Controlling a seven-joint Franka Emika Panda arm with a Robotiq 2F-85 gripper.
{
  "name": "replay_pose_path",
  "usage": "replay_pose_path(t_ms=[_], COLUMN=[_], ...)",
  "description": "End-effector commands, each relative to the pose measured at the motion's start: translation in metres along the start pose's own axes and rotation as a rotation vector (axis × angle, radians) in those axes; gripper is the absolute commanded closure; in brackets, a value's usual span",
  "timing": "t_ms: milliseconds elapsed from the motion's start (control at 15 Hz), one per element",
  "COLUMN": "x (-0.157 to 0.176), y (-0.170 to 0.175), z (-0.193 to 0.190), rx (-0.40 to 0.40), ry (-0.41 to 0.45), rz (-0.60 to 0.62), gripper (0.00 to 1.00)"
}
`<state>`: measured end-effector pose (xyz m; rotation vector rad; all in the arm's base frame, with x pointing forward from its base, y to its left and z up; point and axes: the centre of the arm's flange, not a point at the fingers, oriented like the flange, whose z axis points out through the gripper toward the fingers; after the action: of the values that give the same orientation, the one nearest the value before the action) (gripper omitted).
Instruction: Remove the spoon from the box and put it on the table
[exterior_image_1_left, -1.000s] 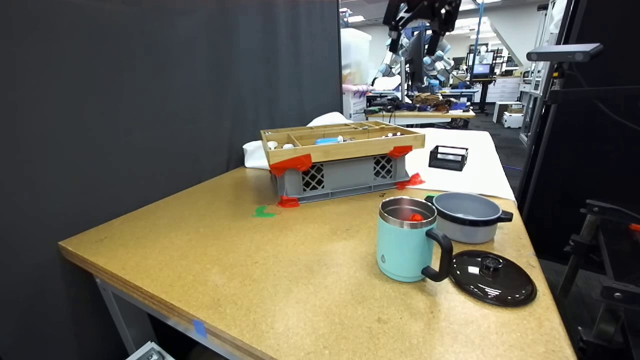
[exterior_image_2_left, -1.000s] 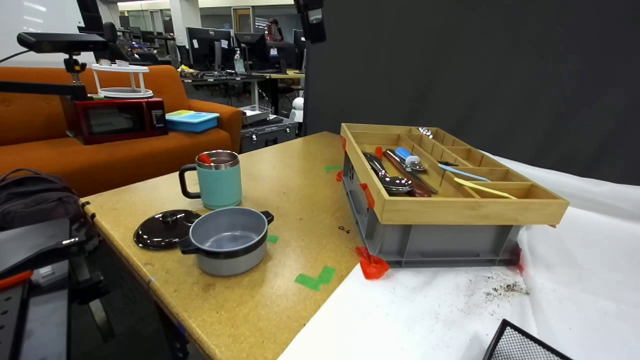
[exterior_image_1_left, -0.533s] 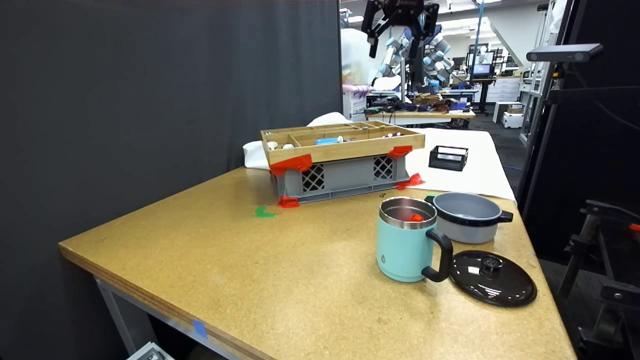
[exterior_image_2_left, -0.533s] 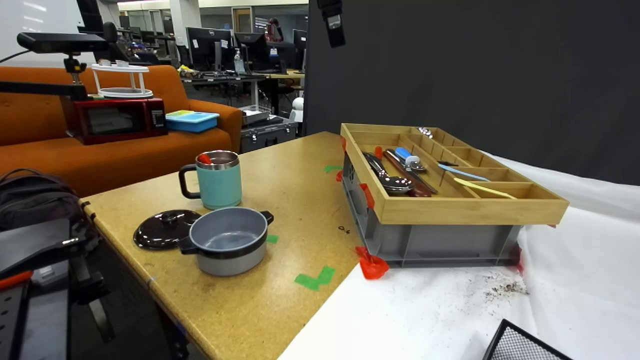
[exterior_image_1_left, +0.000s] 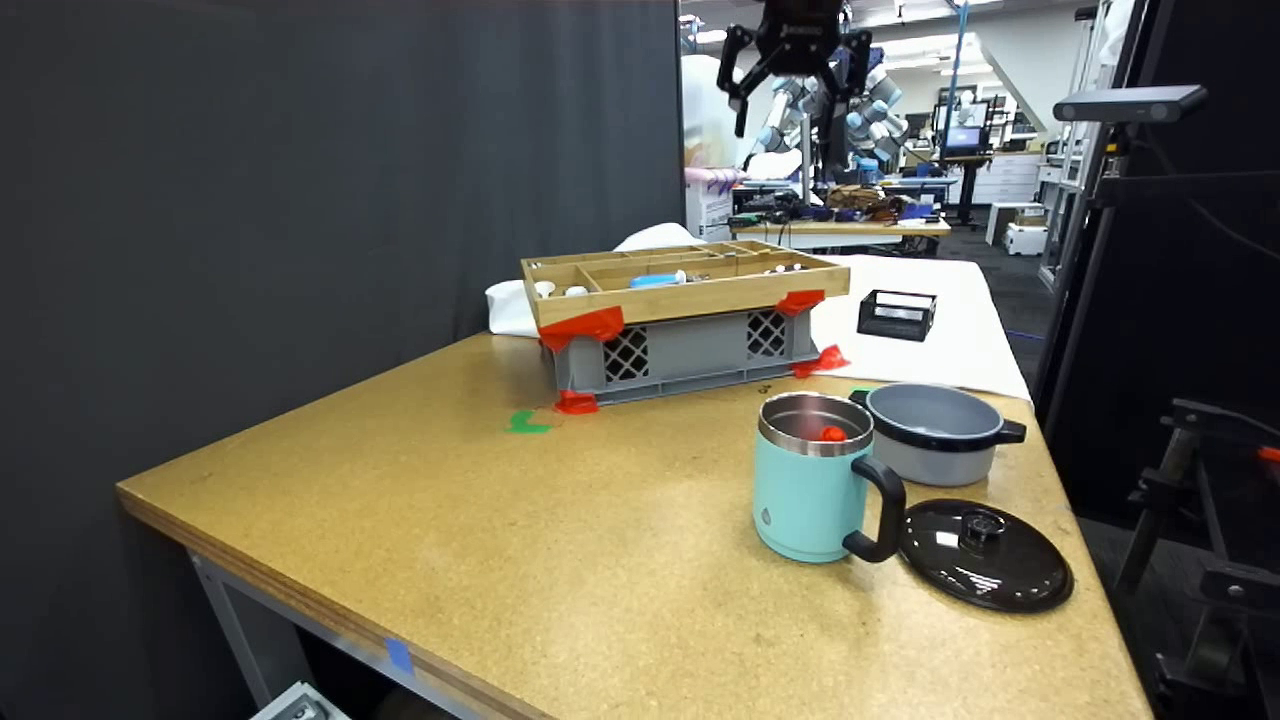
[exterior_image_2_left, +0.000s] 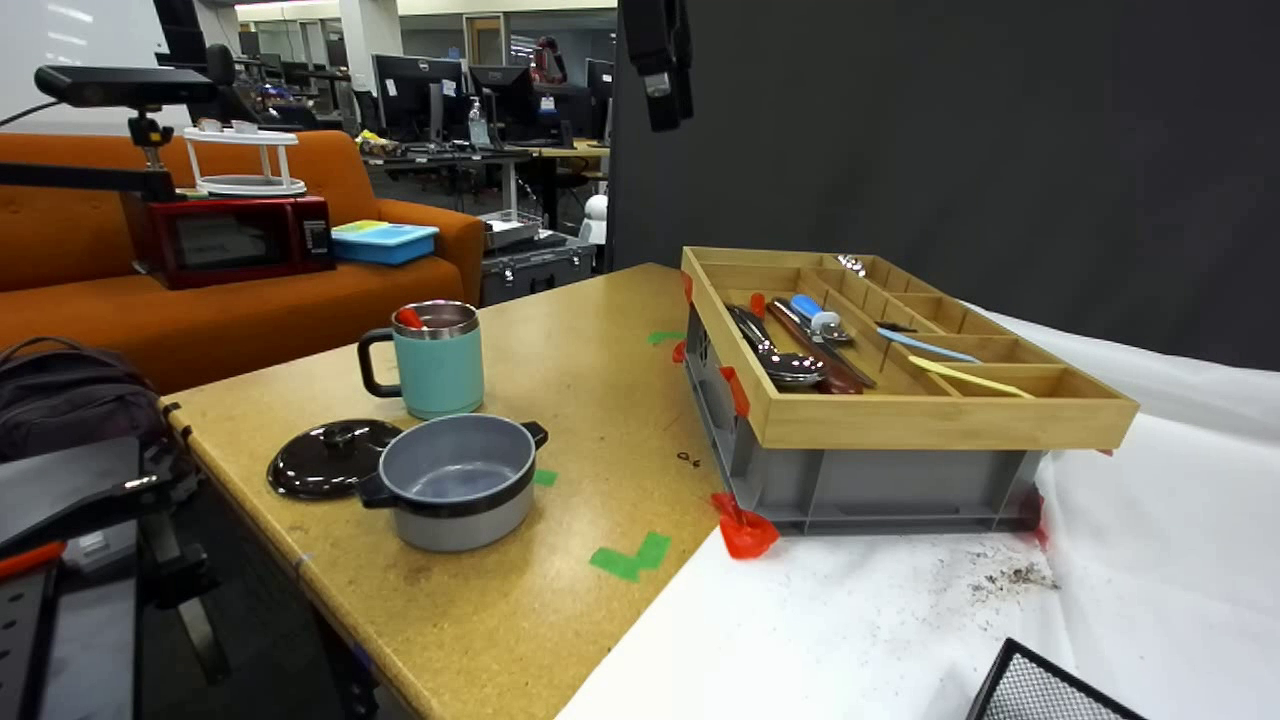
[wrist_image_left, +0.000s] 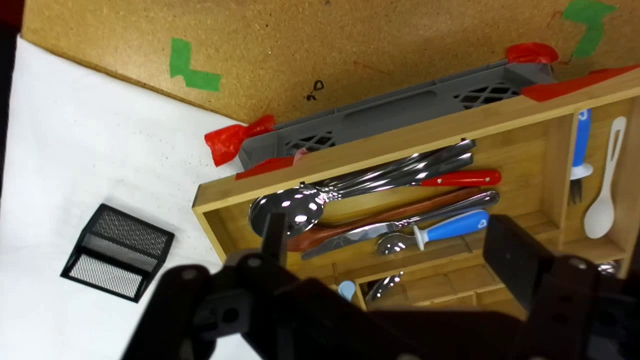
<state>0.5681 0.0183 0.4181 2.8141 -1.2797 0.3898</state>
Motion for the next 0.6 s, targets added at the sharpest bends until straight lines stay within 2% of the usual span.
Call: replay_pose_path(t_ms=[0, 267, 533], x=[0.035, 0.076, 0.101], y=[-0.029, -0.043, -0.048], z=[0.037, 0.076, 0.101], rx=[-0.049, -0.062, -0.068], ry=[-0.053, -0.082, -0.140], rz=[0.189, 0.413, 0.628], gripper=[0.00, 0.00, 0.00])
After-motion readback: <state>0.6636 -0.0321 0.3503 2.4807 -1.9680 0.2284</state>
